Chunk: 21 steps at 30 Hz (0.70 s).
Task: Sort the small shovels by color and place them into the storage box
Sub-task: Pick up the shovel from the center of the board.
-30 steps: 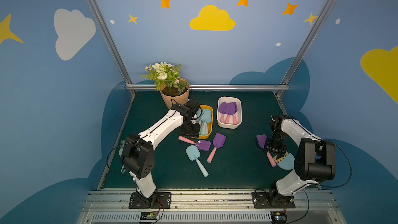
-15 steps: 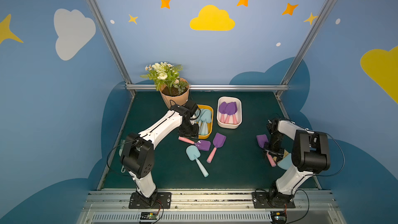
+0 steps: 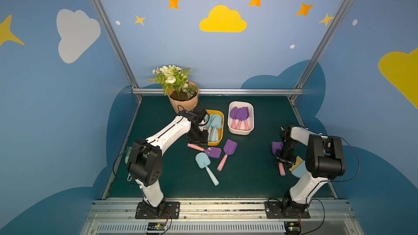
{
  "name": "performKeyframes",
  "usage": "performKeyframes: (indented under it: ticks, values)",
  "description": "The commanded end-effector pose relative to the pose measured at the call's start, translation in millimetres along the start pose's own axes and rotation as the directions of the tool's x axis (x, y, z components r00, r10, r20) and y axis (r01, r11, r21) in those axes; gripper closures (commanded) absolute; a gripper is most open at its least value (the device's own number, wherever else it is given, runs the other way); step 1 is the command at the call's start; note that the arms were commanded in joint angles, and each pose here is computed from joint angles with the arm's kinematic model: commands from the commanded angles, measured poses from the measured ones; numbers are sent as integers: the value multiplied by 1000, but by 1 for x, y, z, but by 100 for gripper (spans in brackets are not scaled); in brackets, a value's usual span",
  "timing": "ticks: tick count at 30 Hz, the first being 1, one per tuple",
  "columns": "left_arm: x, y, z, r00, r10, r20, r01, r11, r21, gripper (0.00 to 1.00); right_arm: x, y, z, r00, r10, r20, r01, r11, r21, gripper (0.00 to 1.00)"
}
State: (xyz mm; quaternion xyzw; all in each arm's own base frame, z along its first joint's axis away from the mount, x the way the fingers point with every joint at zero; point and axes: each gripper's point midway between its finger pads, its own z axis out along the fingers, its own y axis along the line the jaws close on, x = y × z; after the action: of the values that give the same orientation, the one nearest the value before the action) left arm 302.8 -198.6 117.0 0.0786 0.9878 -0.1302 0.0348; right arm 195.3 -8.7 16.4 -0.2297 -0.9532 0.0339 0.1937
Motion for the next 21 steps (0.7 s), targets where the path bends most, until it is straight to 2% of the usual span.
performKeyframes:
  ticks: [1,9,11,14,16,21]
  values:
    - [2,1,4,1000,3,-17,-2,1000,9,52,11,7,5,1000,2,-22,-3,999,-33,65]
    - [5,2,1,1000,-3,-13,3,1000,7,52,17,10,1,1000,3,-14,-4,999,-39,73]
    - [5,2,-1,1000,-3,-11,3,1000,6,52,18,10,1,1000,6,-15,-6,999,-40,72]
    - [6,2,-2,1000,-6,-11,6,1000,5,52,21,12,1,1000,3,-19,-4,999,-39,63]
    - [7,3,-3,1000,-7,-11,7,1000,3,52,22,13,2,1000,2,-23,-3,999,-40,62]
    - [8,3,-7,1000,-11,-5,11,1000,3,52,24,15,4,1000,5,-28,-6,999,-45,69]
